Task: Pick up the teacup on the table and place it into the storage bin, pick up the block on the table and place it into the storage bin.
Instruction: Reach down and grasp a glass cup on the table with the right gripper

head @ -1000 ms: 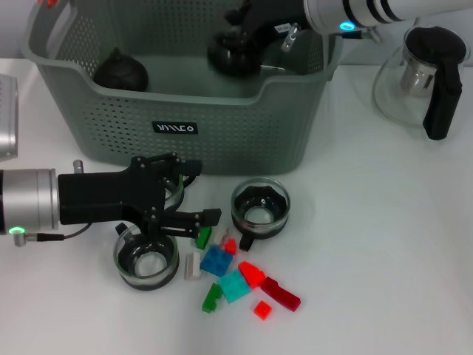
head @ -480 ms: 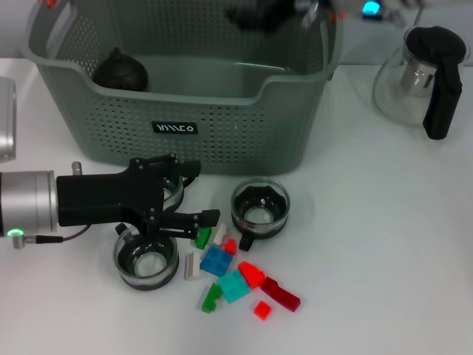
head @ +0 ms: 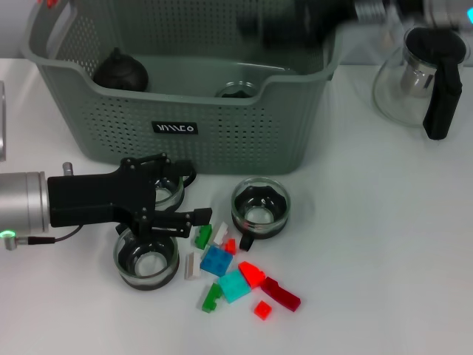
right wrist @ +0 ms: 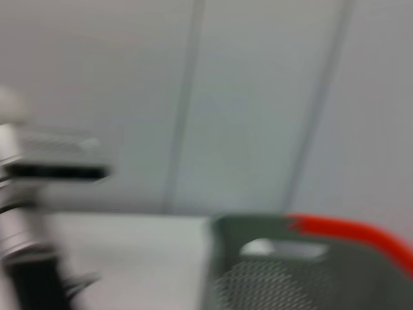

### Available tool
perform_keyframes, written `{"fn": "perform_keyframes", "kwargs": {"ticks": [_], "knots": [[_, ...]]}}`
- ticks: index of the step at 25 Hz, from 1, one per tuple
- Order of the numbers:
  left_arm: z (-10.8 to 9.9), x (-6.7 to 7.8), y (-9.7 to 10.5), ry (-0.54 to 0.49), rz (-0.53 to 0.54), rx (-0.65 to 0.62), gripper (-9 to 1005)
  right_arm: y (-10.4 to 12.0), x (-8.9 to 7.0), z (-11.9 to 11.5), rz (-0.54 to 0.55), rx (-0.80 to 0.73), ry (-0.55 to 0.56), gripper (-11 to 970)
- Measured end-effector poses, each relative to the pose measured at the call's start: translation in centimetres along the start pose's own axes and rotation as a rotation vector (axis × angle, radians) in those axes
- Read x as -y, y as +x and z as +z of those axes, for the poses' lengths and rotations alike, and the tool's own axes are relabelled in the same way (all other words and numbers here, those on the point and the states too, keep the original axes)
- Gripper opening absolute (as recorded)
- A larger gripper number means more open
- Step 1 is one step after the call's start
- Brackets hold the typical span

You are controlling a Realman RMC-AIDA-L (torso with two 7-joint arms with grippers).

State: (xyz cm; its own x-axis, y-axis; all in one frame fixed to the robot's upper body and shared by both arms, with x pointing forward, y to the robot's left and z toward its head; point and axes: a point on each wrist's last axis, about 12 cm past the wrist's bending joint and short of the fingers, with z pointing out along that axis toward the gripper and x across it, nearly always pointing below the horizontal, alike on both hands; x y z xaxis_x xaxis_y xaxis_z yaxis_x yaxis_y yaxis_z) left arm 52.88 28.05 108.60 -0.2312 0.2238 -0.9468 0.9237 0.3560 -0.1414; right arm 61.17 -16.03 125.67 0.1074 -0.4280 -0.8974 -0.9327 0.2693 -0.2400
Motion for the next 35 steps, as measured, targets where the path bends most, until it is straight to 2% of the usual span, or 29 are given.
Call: {"fn": "perform_keyframes", "kwargs": {"ticks": [5, 9, 14, 23, 29, 35], "knots": [[0.0, 0.0, 0.0, -0.001, 0.005, 0.004, 914, 1.6, -3.4, -2.2, 0.015, -0.097, -0.192, 611], [0.0, 0.0, 0.0, -0.002, 0.009, 0.006, 913, 2.8, -4.7, -2.4, 0.058, -0.222, -0.286, 609], [-0.2, 0.1, 0.1, -0.006, 0.006, 0.004, 913, 4.1, -5.2, -0.8, 0.079, -0.344, -0.331, 609], [-0.4, 0.1, 0.3, -0.008, 0.016, -0.01, 912, 6.1, -4.7, 3.3, 0.082, -0.486, -0.362, 609], [-0.4, 0.1, 0.3, -0.008, 0.017, -0.01, 911, 7.5, -4.8, 6.2, 0.039, -0.575, -0.345, 609], [-0.5, 0.1, 0.4, -0.016, 0.013, -0.008, 911, 7.9, -5.1, 7.6, -0.03, -0.605, -0.311, 609]]}}
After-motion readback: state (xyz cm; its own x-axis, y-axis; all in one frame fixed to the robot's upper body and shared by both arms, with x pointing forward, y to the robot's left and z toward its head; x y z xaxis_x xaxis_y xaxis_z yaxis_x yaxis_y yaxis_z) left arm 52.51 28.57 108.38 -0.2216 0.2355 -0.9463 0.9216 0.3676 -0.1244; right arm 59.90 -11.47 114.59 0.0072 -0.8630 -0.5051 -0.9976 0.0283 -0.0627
